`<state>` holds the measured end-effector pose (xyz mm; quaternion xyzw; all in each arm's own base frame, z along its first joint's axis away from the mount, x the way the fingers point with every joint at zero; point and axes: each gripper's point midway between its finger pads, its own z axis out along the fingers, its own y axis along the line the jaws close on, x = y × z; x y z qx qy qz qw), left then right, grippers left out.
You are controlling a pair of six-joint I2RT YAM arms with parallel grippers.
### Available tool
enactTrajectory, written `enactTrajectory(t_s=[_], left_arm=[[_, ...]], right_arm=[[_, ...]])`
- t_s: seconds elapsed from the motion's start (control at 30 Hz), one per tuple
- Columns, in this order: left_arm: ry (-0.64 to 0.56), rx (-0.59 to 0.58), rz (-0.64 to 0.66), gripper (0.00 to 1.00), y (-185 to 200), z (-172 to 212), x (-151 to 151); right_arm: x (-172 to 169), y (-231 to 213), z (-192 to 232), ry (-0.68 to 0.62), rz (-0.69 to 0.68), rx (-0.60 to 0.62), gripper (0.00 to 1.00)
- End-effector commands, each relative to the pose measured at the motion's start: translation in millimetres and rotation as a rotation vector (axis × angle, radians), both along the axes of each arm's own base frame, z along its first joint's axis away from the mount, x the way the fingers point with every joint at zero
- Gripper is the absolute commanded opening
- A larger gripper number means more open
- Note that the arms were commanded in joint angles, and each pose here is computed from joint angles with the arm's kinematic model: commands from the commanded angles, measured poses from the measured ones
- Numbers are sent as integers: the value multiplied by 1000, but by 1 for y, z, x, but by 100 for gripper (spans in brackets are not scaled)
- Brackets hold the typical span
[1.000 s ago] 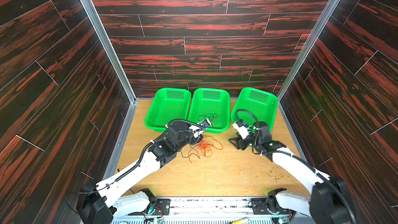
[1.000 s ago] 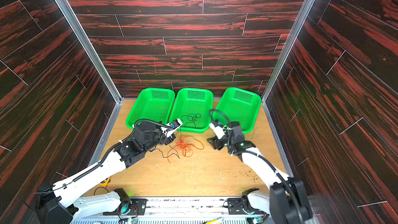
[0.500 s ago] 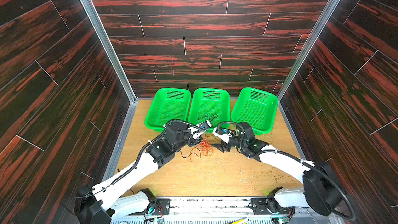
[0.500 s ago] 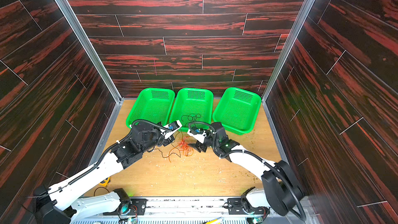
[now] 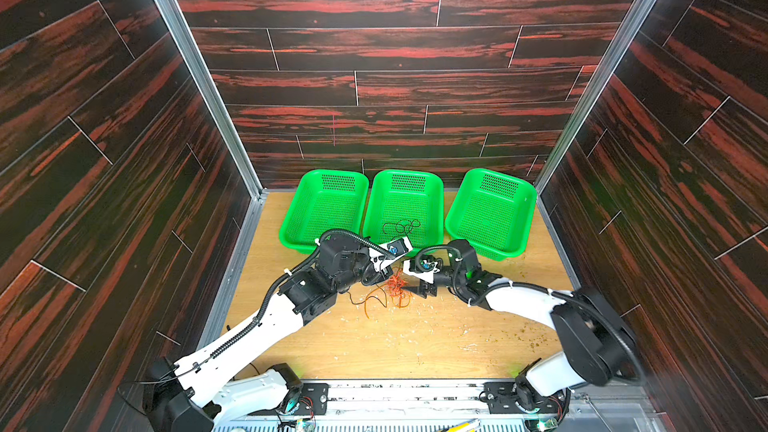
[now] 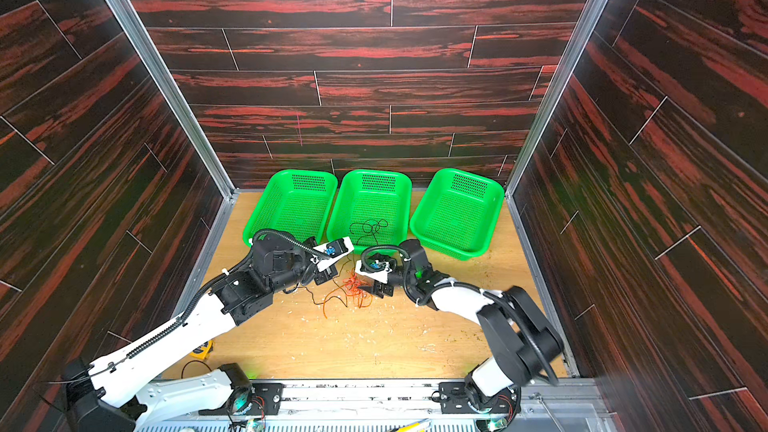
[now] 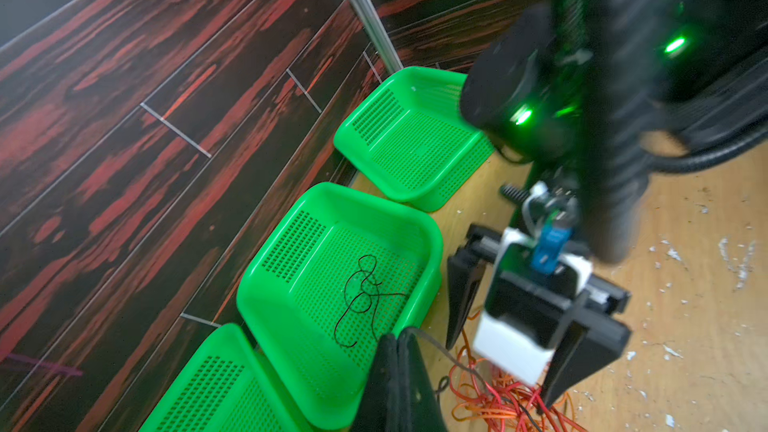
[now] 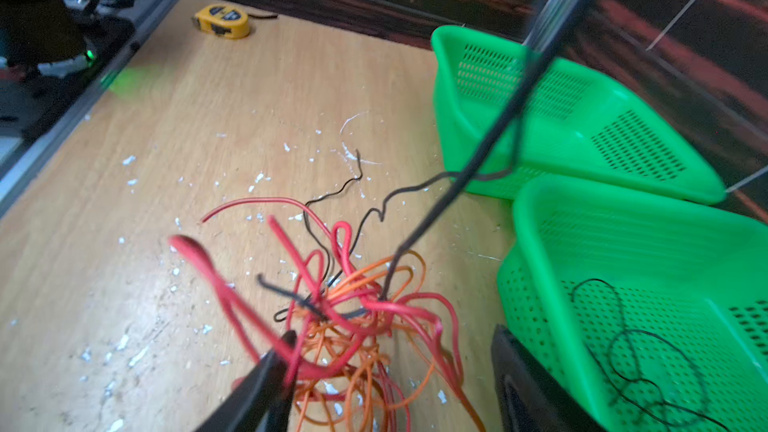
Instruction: Untangle the cables
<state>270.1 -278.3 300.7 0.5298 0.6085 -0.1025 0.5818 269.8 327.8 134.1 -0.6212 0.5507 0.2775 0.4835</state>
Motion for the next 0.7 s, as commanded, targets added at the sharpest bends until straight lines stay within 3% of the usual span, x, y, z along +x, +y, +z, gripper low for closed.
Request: enactTrajectory(t_s=[0.0, 0.1, 0.17, 0.3, 0.33, 0.67], left_arm=[[-66, -28, -53, 0, -3, 28, -9], [-76, -30, -45, 0, -1, 31, -9], [-82, -34, -33, 0, 0, 33, -7], [-92, -64, 38, 0, 8, 43, 0], [-100, -73, 59, 0, 11, 47, 2], [-191, -211, 246, 0, 41, 104, 22]], right_arm=[[-6, 10, -5, -12, 93, 13, 73], [-5, 9, -9, -39, 75, 30, 65], [-5, 7, -10, -54, 55, 36, 52], [-6, -3, -15, -95, 2, 2, 4], [-7, -6, -20, -107, -9, -19, 0], [-10, -37, -44, -120, -105, -177, 0]])
